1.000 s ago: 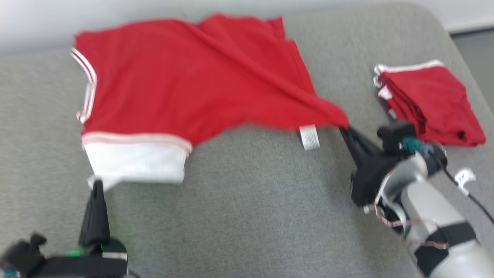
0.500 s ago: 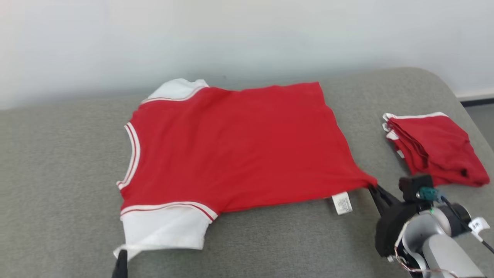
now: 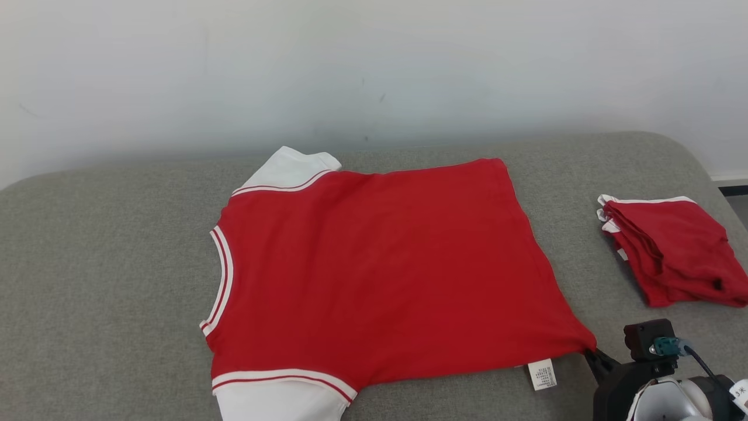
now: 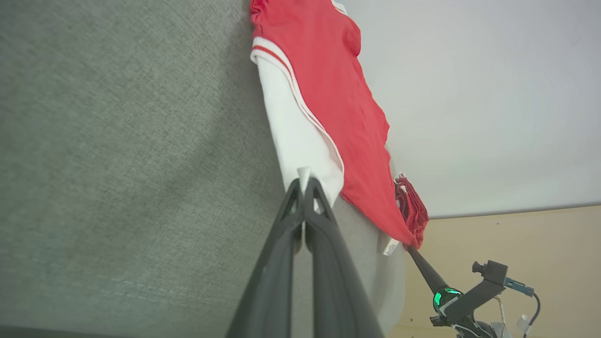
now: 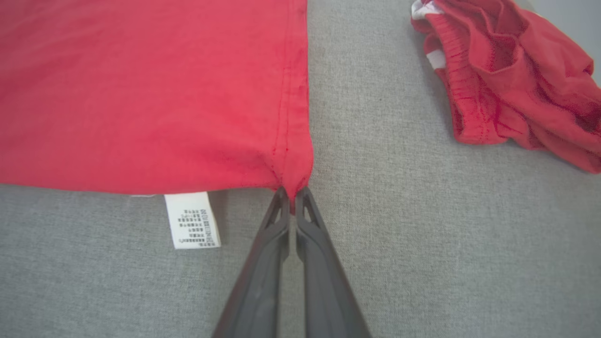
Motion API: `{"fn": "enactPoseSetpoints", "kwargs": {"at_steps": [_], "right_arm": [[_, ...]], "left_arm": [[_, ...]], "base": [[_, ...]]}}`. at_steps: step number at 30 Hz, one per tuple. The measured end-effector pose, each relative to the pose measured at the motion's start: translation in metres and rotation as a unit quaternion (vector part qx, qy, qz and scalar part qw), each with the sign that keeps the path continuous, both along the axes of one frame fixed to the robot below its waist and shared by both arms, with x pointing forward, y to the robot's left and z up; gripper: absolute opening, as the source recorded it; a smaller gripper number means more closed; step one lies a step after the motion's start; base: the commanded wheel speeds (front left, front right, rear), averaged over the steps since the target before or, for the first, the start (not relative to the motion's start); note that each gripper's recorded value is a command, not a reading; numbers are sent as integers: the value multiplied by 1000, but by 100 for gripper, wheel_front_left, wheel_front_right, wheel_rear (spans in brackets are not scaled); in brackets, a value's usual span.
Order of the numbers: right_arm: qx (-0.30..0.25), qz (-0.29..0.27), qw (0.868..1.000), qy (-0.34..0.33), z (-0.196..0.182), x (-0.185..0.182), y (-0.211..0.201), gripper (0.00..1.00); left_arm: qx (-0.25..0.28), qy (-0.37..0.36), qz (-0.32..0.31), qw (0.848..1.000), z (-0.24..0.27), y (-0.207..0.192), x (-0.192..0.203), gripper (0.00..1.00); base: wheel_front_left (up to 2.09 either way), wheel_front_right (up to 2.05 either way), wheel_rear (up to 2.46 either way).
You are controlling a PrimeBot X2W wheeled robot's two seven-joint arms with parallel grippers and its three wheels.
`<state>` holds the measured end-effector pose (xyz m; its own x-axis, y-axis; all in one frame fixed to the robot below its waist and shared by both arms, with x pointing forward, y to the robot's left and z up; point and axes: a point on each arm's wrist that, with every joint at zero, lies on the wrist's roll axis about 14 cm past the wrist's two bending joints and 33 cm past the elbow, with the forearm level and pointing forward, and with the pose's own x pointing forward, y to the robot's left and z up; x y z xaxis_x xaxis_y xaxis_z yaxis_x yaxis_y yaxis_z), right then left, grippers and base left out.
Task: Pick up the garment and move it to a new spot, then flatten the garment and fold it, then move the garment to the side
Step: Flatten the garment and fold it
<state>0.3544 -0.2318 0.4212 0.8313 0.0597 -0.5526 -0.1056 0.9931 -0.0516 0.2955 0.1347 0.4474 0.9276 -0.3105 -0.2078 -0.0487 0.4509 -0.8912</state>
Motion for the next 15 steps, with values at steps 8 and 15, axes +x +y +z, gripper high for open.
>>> {"fn": "enactPoseSetpoints", "kwargs": {"at_steps": [8,15], "right_arm": [[24,-19,1000,-7,4,-11,1,0],[25,-15,997,-68,32,14,5,0]], "left_arm": [[3,-15,10,1000,8,10,9,0],[21,-119,40,992,54,8,59,0]], "base": [[0,0,0],[0,0,0]]}}
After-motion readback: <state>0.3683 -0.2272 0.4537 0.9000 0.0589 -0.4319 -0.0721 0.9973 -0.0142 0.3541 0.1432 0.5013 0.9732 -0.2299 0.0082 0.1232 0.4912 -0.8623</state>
